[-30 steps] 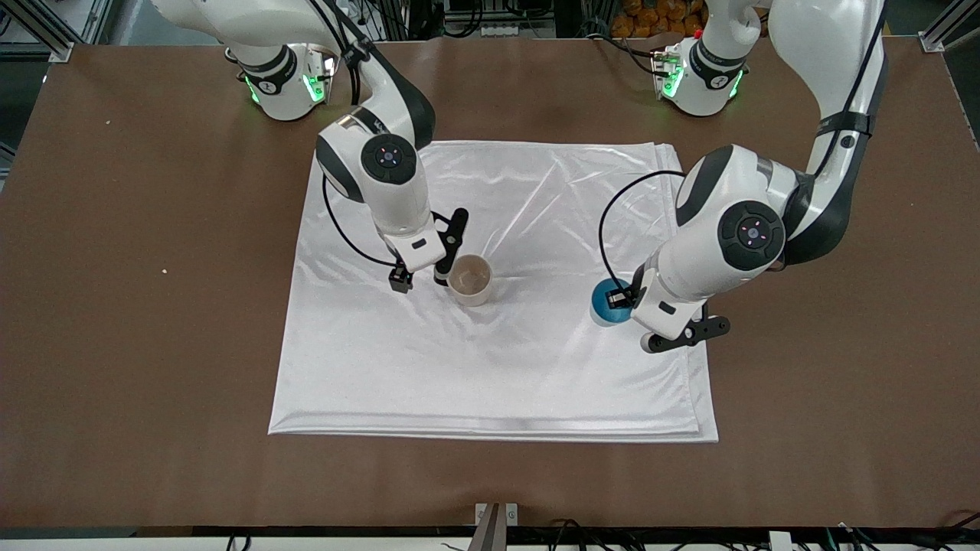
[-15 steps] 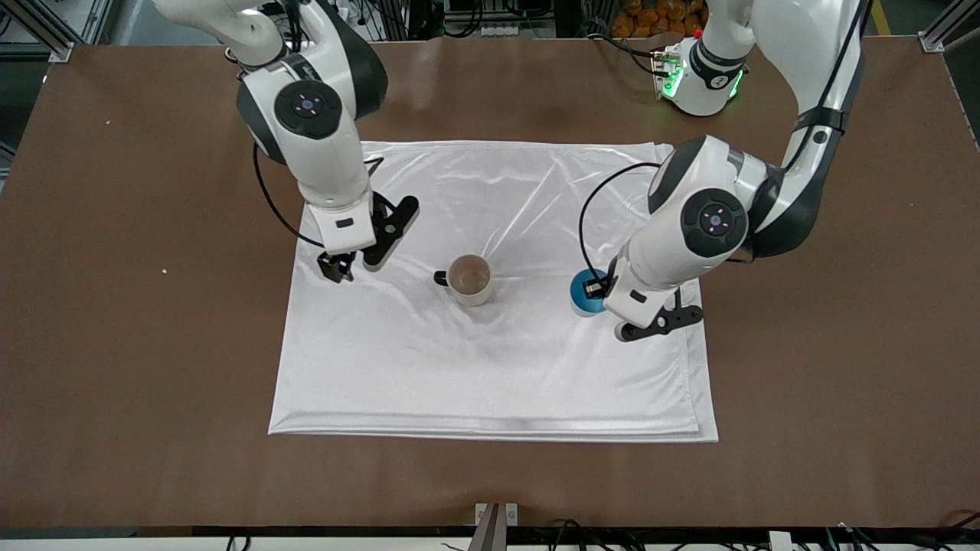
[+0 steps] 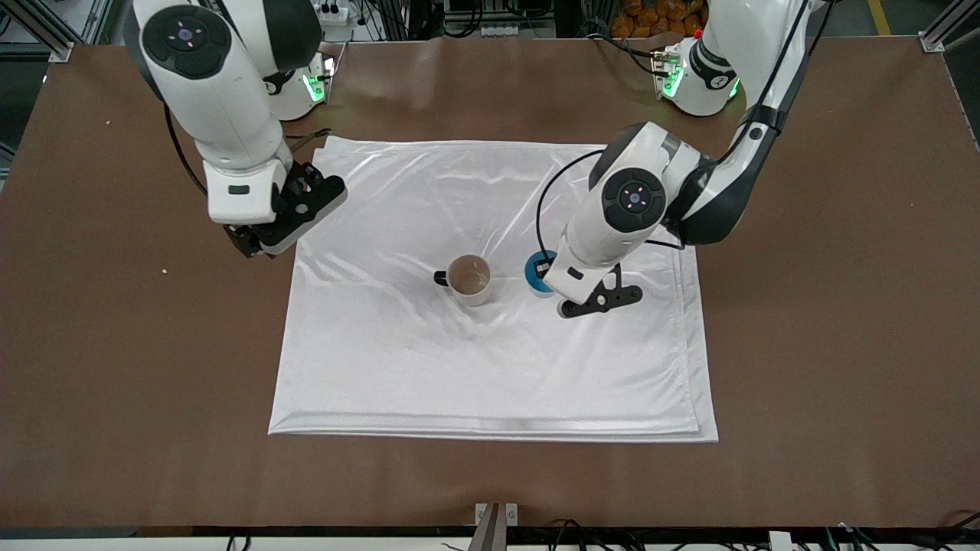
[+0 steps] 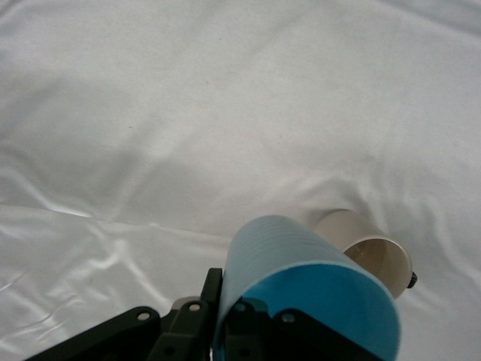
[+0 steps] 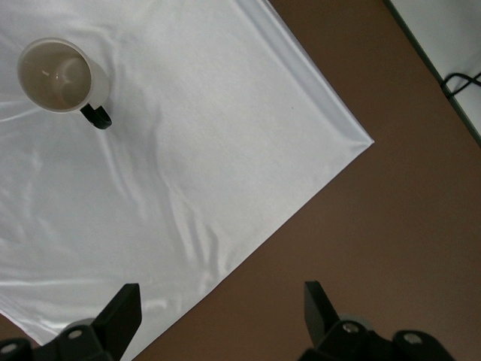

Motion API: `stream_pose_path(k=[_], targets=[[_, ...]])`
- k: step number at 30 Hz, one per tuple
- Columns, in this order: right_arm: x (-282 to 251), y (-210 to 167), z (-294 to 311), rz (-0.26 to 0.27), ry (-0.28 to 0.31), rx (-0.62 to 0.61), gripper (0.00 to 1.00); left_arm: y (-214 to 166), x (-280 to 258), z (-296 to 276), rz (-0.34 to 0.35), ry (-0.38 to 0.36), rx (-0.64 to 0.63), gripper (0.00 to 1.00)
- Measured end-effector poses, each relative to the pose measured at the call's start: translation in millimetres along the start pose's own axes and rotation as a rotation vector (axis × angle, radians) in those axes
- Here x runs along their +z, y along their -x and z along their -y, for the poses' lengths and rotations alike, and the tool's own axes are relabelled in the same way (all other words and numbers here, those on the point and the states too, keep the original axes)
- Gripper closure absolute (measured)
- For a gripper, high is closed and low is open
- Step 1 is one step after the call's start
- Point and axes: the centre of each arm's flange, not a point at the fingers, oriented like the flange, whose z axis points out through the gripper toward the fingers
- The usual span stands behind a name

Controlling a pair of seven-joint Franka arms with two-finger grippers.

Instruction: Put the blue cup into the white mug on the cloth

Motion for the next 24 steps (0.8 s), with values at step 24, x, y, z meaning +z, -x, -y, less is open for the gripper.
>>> stream_pose_path(k=[24], targets=[[-71.5, 105.6, -112.0, 0.058, -0.001, 0.341, 0.02, 70.7, 69.2, -79.2, -0.006, 0.037, 0.091, 0.95]])
